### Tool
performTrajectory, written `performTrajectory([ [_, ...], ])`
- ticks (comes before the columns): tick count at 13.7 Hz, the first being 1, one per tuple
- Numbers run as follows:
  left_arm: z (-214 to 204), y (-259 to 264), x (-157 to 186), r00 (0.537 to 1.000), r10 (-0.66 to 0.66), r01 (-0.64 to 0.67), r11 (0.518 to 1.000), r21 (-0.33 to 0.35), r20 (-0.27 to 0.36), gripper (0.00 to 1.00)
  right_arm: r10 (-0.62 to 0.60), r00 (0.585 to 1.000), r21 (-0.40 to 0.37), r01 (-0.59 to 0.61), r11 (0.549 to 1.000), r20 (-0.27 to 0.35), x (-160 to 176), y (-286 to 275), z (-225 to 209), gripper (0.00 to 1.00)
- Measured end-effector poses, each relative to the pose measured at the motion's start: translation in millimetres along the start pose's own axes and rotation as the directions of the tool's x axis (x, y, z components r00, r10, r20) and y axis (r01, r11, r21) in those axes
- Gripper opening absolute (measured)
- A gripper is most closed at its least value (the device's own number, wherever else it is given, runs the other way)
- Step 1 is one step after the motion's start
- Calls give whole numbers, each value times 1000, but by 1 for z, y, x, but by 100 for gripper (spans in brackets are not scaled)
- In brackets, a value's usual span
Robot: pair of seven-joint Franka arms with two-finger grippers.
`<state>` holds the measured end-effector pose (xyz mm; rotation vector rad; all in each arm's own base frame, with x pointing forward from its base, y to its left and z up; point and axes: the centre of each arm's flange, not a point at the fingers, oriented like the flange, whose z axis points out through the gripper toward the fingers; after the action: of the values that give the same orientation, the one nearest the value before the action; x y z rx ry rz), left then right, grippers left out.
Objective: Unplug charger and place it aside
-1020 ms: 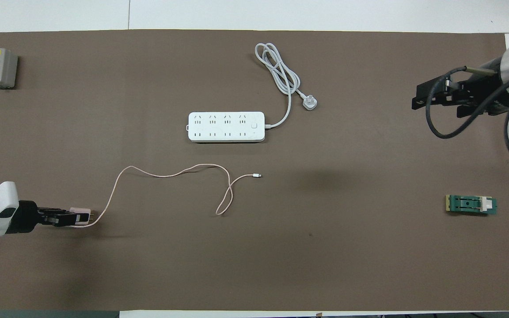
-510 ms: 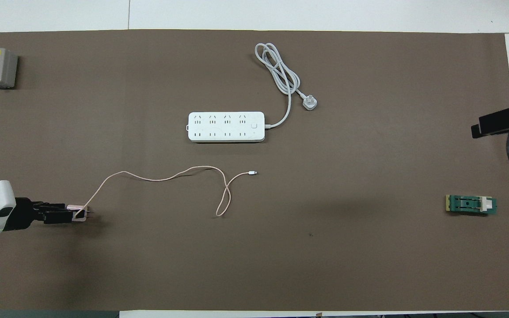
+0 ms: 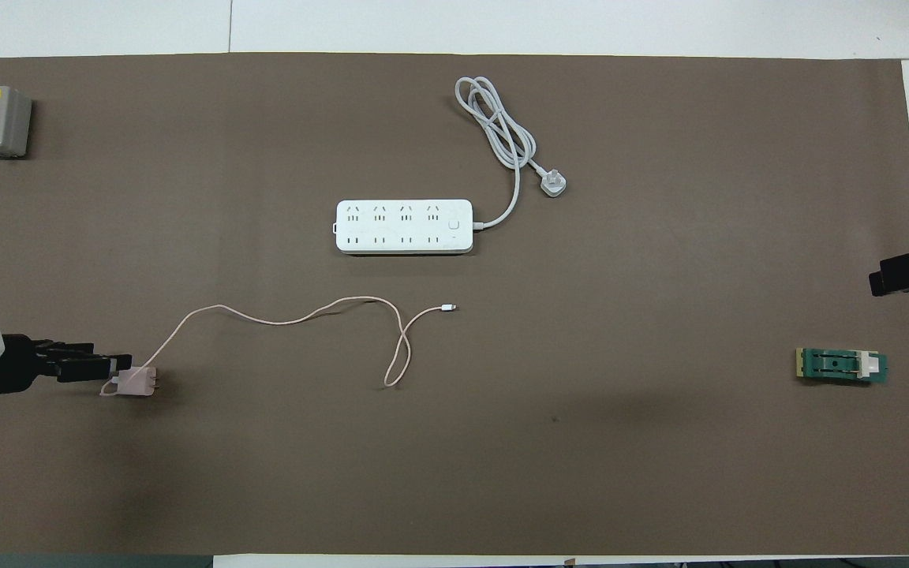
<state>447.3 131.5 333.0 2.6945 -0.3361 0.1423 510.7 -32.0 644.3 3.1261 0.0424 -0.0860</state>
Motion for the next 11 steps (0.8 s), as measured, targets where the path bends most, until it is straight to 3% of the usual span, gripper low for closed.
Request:
performTrajectory([
  [3, -38, 7, 28, 998, -41, 38, 997, 66, 43, 100, 1, 1000, -7, -1, 1000, -8, 1, 1, 4, 100],
  [6, -80, 30, 61, 990, -129, 124, 988, 88, 63, 100, 1, 1000, -7, -1, 1000, -8, 0, 1, 3, 100],
  [11, -118, 108, 117, 943, -328, 307, 923, 231, 55, 100, 1, 1000, -7, -1, 1000, -20, -6, 1, -3, 100],
])
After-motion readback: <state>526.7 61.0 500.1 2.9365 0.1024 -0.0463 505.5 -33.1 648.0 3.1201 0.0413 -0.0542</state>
